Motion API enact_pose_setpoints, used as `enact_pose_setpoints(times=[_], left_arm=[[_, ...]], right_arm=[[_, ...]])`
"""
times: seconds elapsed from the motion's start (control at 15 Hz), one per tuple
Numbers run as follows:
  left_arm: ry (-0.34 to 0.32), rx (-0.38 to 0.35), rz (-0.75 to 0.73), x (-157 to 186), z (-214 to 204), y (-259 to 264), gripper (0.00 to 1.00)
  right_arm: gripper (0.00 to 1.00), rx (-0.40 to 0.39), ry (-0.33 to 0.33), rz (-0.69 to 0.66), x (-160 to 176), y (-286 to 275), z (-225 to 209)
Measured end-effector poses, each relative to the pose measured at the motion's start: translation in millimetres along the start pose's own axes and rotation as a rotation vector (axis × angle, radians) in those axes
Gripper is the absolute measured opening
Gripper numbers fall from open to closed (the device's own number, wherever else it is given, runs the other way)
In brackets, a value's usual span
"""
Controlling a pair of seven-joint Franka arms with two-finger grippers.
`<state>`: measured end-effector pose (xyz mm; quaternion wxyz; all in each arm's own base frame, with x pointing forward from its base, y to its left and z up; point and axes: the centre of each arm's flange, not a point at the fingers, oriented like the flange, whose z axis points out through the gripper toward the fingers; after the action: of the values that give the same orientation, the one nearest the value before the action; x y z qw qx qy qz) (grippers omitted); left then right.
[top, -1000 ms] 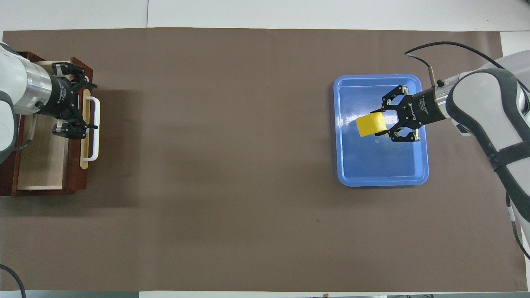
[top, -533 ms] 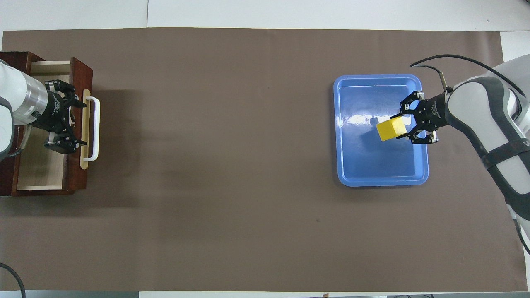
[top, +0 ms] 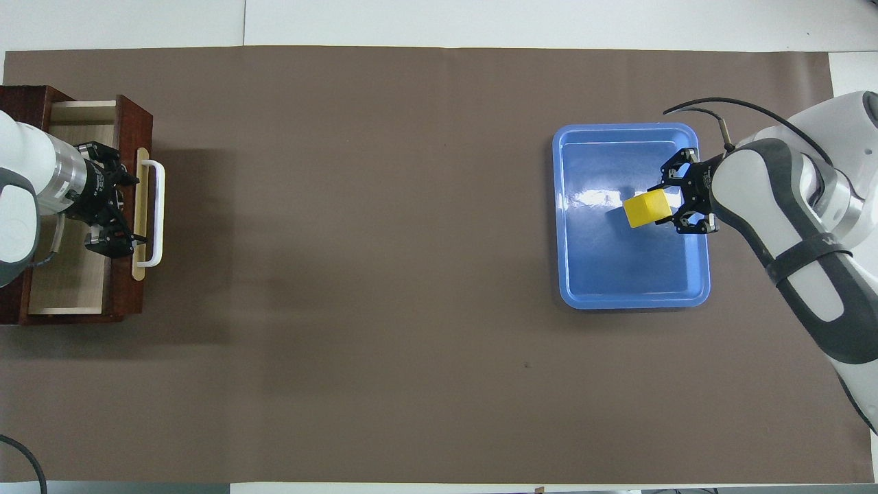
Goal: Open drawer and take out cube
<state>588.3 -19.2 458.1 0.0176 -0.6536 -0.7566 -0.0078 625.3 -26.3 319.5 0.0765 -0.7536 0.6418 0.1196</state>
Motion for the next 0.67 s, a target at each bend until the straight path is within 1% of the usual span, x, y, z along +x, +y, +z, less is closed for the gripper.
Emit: enact_pose_setpoints(times=[0.2,0.4,0.67], left_arm=[[0.025,-0.007,0.004,14,1,3,1.0],[0.03,-0.013,0.02,41,2,7,1.0],[0.031,-0.022,0.038,71,3,12,1.0]], right_arm=[[0.56,-0.035,0.083,0.004,-28,-5,11],[0.56,-0.043,0.106,0.025,-46,-8,16],[0.56,-0.056,0.158,0.064,-62,-9,21]])
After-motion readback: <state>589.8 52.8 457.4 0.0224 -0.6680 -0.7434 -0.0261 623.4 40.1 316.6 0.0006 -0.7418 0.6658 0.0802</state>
